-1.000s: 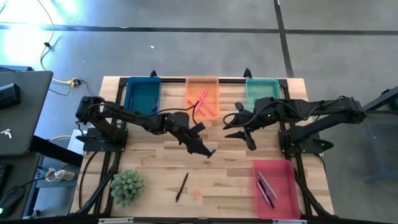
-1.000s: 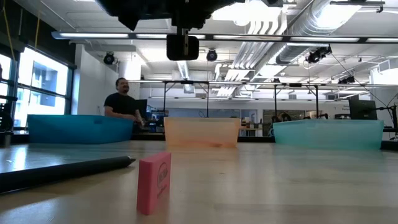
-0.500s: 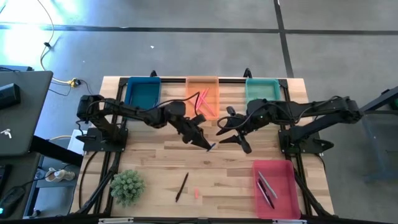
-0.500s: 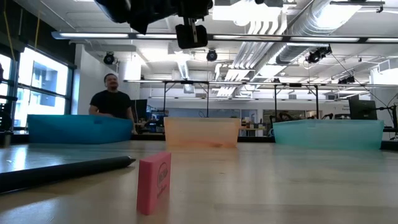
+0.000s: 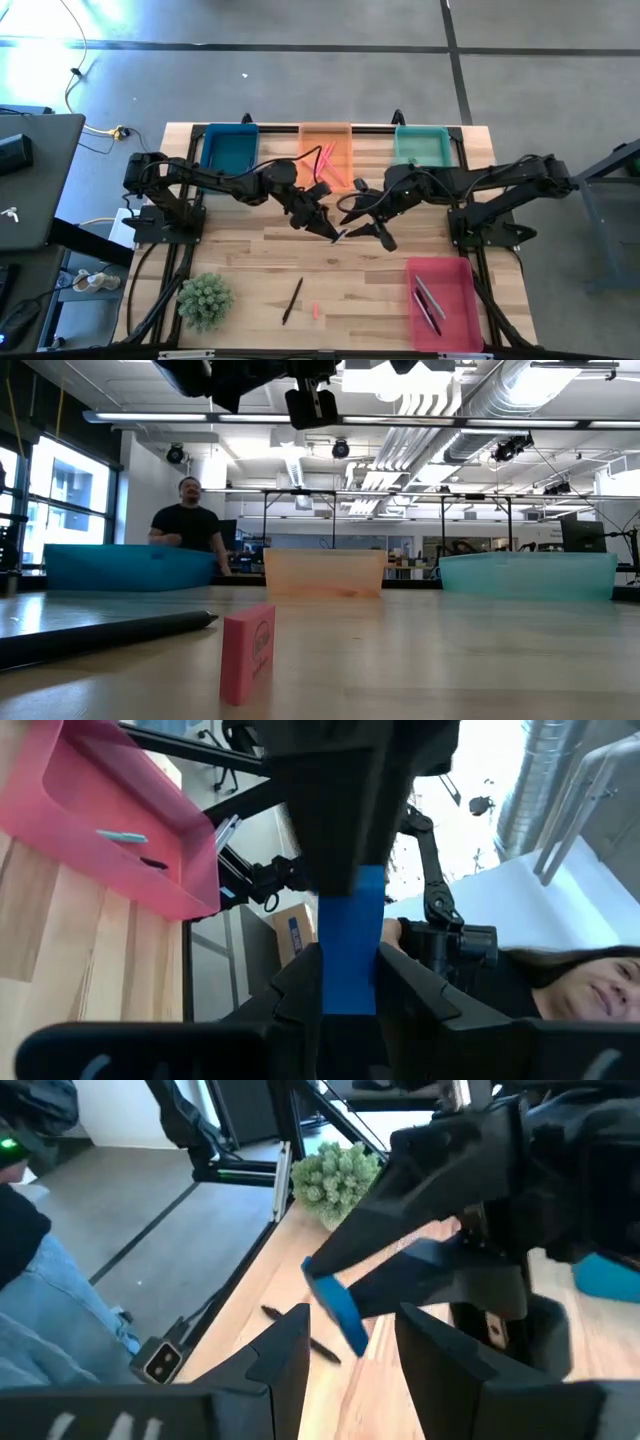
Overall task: Sort crayons/erasers/pens/pencils in bins
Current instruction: Put the blue eraser into the green bin, then put the black pen into the pink bin
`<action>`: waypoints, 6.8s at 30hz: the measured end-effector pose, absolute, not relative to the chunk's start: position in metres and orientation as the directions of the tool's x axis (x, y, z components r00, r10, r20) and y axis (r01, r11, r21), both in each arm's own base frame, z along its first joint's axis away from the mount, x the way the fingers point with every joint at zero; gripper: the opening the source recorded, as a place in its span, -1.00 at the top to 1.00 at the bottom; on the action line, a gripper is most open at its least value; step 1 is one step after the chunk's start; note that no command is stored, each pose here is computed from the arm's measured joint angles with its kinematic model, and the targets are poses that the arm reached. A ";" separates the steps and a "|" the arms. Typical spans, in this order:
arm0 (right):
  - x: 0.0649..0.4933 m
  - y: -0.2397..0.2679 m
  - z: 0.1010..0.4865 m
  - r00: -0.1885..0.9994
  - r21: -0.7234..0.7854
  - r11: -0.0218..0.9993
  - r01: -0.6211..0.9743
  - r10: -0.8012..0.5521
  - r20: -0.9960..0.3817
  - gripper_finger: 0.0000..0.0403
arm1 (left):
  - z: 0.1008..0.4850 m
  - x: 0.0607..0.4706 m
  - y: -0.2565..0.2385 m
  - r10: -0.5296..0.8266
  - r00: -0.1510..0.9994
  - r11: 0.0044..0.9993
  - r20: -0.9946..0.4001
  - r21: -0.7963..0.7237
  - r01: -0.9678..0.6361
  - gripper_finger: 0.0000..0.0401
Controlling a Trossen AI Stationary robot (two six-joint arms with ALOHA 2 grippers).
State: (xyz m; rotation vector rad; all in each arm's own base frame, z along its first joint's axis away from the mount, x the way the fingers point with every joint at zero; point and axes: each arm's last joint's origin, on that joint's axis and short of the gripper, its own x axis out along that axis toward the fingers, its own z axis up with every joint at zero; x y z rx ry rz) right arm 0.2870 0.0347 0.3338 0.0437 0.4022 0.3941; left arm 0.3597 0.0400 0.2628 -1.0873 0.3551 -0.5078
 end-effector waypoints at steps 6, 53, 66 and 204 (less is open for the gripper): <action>0.295 0.036 0.331 0.844 0.123 0.912 -0.392 0.410 -0.347 0.30 | 0.265 0.360 0.040 -0.556 0.831 0.364 -0.011 -0.902 0.232 0.66; 0.230 0.004 0.335 0.767 0.101 0.995 0.000 0.065 -0.638 0.98 | 0.254 0.361 0.052 -0.353 0.929 0.608 -0.112 -0.782 0.137 0.09; 0.172 -0.049 0.340 0.558 -0.136 0.857 0.496 -0.435 -0.706 0.98 | 0.252 0.361 0.053 -0.299 0.945 0.620 -0.136 -0.780 0.084 0.16; 0.125 -0.150 0.198 0.345 0.074 0.605 0.793 -0.345 -0.873 0.30 | 0.168 0.342 -0.182 -0.115 0.147 0.239 -0.982 -0.171 -0.956 0.16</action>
